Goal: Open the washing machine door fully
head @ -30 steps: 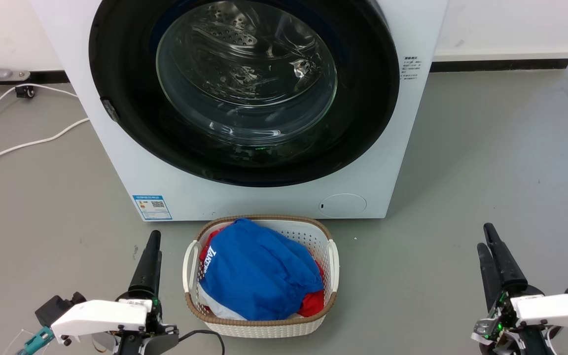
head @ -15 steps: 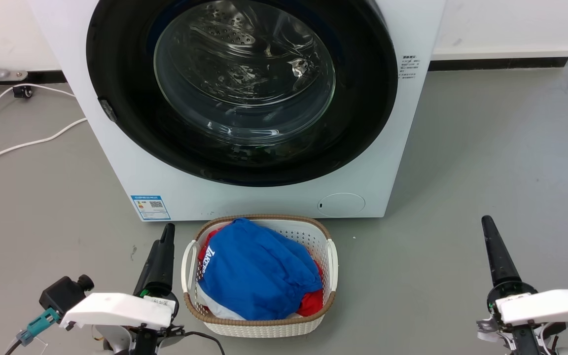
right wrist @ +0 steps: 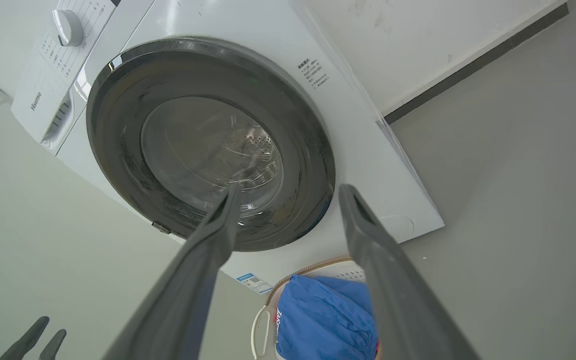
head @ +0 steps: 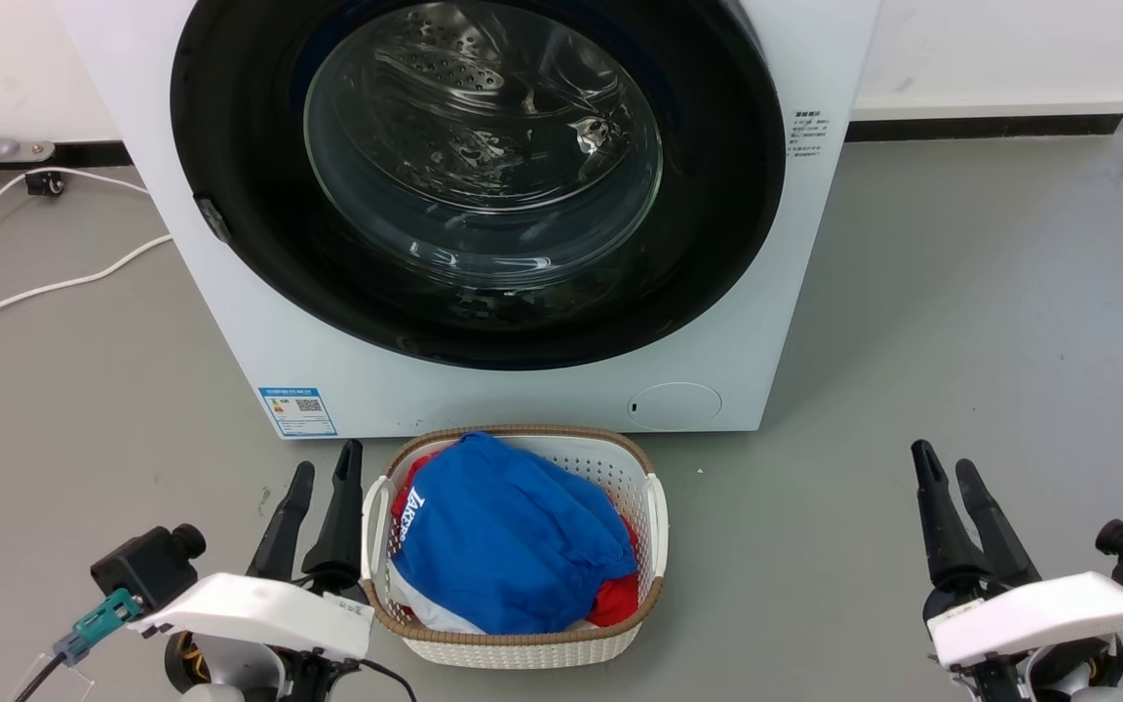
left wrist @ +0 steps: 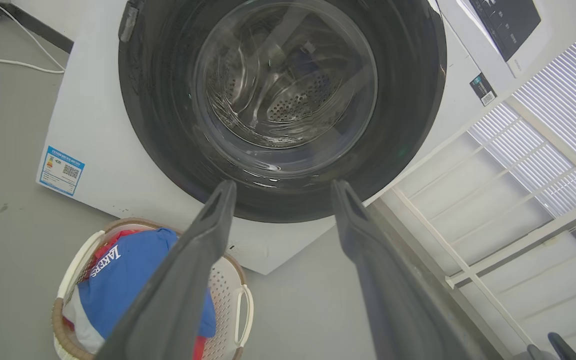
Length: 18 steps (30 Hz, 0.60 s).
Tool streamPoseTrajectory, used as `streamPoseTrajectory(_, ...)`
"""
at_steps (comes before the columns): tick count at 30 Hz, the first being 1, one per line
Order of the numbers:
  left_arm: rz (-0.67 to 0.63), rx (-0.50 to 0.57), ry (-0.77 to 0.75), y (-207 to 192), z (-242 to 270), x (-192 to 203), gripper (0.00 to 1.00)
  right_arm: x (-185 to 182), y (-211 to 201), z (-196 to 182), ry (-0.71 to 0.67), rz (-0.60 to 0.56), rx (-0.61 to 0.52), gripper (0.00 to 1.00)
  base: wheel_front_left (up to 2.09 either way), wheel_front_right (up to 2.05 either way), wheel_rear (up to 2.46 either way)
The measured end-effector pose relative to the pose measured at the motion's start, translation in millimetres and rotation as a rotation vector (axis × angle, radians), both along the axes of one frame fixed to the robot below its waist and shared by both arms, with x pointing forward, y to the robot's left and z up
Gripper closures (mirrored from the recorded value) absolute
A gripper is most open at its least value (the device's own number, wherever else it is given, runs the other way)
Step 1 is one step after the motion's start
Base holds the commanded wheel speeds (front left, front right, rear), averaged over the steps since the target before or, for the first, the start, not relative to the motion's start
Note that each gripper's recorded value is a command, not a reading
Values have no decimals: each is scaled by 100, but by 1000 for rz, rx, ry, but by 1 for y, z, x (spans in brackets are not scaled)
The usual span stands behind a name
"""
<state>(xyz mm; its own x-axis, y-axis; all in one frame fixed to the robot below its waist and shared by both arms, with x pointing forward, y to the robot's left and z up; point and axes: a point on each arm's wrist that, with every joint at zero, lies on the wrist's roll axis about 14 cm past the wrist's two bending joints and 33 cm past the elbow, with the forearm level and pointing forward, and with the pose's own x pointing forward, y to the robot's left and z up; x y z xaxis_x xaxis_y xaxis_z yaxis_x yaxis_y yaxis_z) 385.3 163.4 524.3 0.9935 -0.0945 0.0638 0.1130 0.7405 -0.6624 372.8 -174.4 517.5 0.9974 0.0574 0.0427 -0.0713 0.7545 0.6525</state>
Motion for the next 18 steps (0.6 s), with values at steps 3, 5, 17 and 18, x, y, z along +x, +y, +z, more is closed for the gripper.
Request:
streamPoseTrajectory(3, -3, 63, -9, -1, 0, 0, 0, 0, 3, 0, 1, 13, -53, 0, 0, 0, 0)
streamPoseTrajectory(5, -4, 106, -13, 0, 0, 0, 0, -1, 4, 0, 0, 16, -87, 0, 0, 0, 0)
streamPoseTrajectory(17, -9, 284, -38, -3, 0, -2, 0, -5, 9, 4, -15, 33, -257, 0, 0, 0, 0)
streamPoseTrajectory(18, -8, 300, -40, -2, 0, -2, 0, -5, 10, 5, -18, 34, -269, 0, 0, 0, 0)
